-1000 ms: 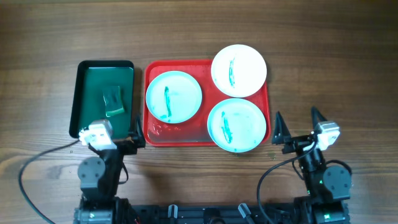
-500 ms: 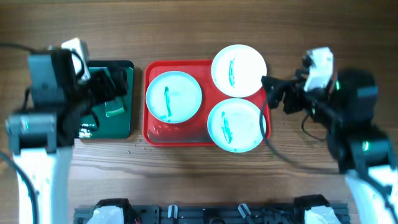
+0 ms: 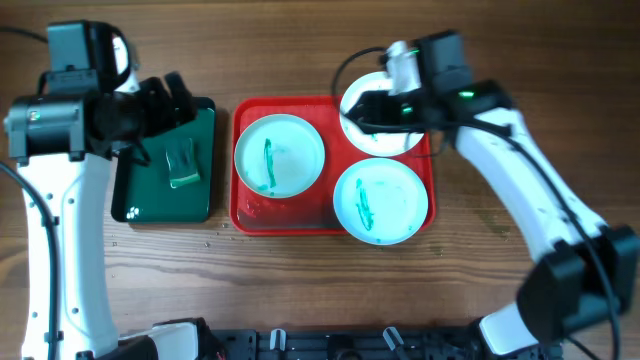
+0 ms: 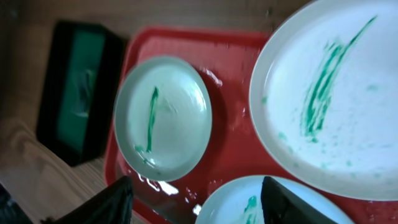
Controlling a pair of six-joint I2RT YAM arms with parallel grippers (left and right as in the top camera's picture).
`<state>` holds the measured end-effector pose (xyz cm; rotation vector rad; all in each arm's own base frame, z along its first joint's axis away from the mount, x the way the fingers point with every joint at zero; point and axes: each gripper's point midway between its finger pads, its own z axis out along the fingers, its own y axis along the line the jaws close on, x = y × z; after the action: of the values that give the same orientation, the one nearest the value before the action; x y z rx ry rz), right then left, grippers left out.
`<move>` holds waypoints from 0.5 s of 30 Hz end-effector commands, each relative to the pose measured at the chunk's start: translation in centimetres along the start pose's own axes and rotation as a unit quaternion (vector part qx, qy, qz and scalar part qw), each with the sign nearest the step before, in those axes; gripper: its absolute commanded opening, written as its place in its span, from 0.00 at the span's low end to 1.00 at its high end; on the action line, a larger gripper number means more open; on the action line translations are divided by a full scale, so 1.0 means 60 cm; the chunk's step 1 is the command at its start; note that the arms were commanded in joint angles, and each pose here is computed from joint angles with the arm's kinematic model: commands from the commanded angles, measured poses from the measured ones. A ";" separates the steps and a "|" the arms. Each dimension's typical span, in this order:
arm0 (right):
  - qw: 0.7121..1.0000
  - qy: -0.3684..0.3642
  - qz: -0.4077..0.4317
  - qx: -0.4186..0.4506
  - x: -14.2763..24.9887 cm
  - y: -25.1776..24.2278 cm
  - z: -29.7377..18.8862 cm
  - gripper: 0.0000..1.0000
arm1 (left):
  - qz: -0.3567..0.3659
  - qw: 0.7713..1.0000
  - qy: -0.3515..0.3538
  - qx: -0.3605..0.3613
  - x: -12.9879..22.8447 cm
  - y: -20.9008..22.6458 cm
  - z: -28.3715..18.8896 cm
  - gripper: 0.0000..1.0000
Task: Clean dirty plates on tray and stack at the side
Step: 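Reach the right gripper to the left white plate's rim and grasp it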
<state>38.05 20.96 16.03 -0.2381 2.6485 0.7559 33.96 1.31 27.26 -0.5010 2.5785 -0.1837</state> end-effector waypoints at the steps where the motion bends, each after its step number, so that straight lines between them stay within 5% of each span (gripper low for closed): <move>1: 0.998 0.008 0.018 0.052 -0.018 0.021 0.070 0.49 | -0.040 0.999 -0.002 -0.035 -0.018 0.048 0.007 1.00; 8: 0.994 0.069 0.020 0.080 0.052 0.016 0.233 0.39 | -0.051 0.993 0.076 -0.079 -0.005 0.081 0.098 1.00; 15: 0.990 0.079 0.052 0.107 0.068 -0.013 0.264 0.34 | -0.053 0.986 0.121 -0.098 0.008 0.095 0.153 0.99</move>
<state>38.58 28.65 2.10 -0.1505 2.8916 0.5297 35.97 5.56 18.58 -0.7050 2.8116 -0.0495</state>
